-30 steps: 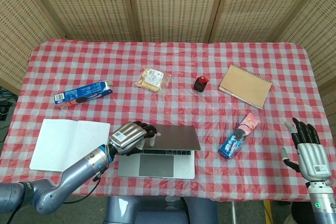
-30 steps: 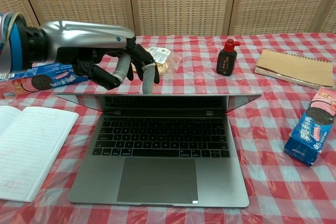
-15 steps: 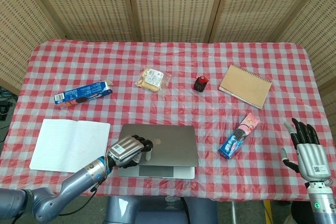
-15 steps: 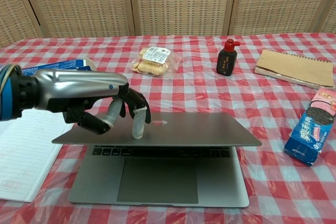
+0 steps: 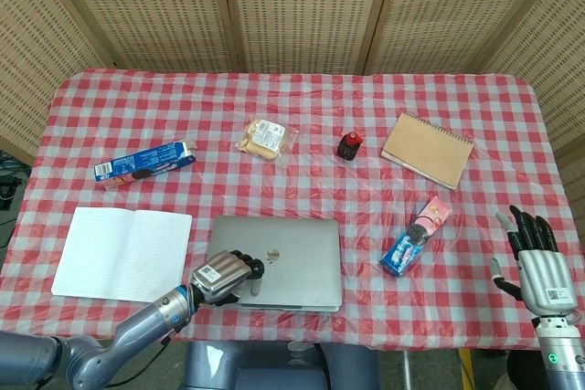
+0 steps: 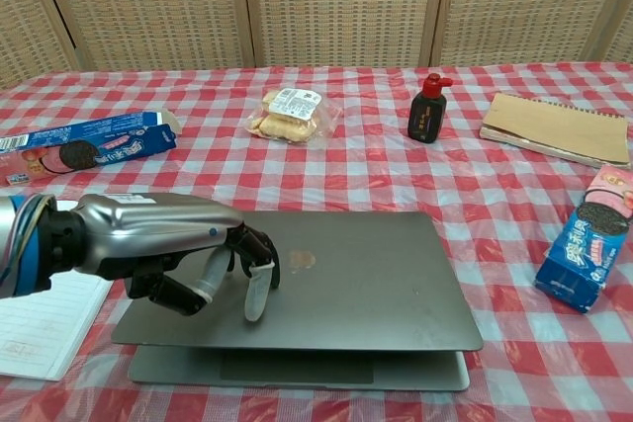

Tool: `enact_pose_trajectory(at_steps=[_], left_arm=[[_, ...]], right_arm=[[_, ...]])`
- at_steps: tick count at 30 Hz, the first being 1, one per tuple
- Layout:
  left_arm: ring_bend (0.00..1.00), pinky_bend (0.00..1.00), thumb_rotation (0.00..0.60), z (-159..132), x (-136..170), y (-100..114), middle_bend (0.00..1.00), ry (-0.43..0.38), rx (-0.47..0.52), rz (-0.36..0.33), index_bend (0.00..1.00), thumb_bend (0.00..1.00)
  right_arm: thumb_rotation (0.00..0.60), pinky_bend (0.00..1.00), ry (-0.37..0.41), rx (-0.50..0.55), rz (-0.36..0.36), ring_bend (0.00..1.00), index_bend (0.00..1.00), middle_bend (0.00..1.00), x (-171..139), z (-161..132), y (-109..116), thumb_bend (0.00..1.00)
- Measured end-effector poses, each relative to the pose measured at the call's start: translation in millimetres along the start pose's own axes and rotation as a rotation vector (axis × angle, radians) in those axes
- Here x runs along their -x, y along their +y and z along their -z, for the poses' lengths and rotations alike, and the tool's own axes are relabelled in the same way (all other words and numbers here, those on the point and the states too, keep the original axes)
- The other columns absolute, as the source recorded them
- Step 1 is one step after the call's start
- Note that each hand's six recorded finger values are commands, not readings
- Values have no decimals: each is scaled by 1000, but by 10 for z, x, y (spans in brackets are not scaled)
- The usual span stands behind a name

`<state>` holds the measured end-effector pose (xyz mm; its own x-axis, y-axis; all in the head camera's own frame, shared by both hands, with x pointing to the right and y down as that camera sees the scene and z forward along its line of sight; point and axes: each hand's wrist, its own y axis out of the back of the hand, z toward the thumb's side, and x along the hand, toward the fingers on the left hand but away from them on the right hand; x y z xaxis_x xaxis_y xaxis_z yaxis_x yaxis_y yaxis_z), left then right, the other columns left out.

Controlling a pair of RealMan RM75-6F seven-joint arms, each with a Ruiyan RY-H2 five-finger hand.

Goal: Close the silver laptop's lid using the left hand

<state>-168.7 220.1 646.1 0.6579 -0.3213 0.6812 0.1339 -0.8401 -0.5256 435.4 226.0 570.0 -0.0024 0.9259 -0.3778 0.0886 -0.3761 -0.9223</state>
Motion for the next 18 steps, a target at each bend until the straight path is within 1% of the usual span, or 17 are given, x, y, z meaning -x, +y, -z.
enact_pose_trajectory(at_steps=[14,18], left_arm=[[272,277,600,27,-54,-202,278,22,11,41,487,1000],[271,272,600,38,-58,-218,277,27,7,37,479,1000]], right_arm=[[600,0,0,6,6,0,47,0,-5,4,20,666],[600,0,0,7,9,0,48,0,-8,6,30,666]])
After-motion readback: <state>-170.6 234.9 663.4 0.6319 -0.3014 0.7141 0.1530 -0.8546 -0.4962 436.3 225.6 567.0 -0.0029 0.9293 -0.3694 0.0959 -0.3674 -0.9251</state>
